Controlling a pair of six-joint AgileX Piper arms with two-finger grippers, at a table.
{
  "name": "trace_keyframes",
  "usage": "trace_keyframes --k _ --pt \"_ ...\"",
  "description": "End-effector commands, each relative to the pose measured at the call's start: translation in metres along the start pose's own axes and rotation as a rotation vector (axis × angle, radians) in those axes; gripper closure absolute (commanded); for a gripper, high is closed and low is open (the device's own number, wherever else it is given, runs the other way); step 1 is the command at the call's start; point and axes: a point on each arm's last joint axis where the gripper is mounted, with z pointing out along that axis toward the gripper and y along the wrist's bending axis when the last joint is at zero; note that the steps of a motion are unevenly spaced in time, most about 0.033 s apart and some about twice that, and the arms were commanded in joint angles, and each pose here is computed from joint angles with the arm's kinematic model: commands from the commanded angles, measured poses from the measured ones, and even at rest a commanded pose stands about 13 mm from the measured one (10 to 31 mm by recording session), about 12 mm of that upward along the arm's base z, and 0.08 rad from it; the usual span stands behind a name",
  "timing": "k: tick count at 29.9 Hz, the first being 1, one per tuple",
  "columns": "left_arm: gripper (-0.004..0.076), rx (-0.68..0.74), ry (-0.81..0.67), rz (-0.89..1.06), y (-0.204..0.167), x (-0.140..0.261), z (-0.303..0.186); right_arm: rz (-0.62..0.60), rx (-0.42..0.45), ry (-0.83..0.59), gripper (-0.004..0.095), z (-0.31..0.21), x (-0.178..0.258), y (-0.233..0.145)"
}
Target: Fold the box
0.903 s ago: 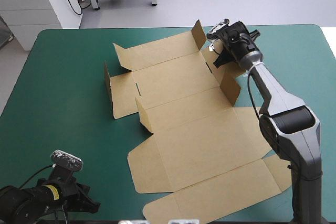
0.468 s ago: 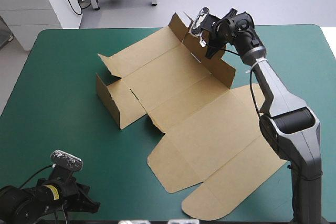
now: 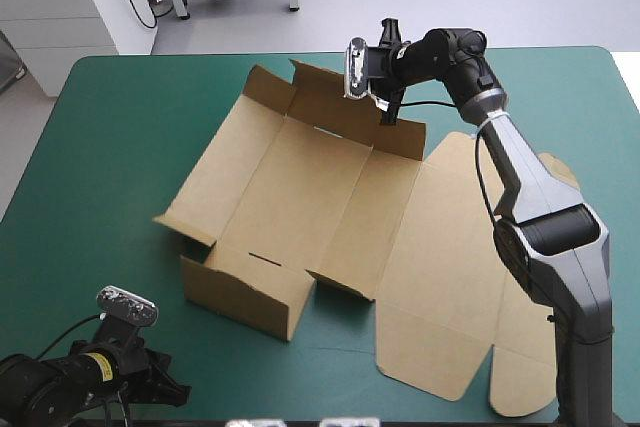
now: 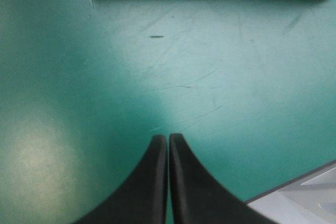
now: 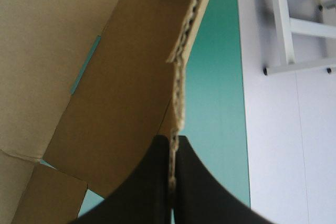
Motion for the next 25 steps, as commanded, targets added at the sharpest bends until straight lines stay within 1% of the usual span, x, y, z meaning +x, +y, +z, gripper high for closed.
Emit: trace_keyframes --k 1,5,12,17,22,25 --pt "0.0731 0.017 -0.052 -0.007 -0.002 -0.008 -0.005 -0.123 0.086 -0.114 0.0929 -0.041 -0.025 -0.015" --pt "0.0731 0.017 -0.052 -0.007 -0.002 -0.008 -0.005 -0.17 0.092 -0.187 0.0929 -0.042 -0.032 -0.015" --pt "0.0731 0.014 -0.052 -0.012 -0.002 -0.008 -0.005 -0.186 0.103 -0.342 0.0929 -0.044 -0.049 -0.013" --pt "0.0731 0.014 -0.052 -0.01 -0.002 -0.008 -0.005 -0.236 0.091 -0.374 0.0929 -0.039 -0.069 -0.004" --pt "0.0731 0.014 -0.052 -0.01 -0.002 -0.008 -0.005 -0.241 0.144 -0.39 0.0929 -0.033 -0.086 -0.002" --pt "0.0731 0.014 -0.052 -0.01 -0.002 -0.008 -0.005 -0.235 0.15 -0.4 0.0929 -0.03 -0.093 0.0"
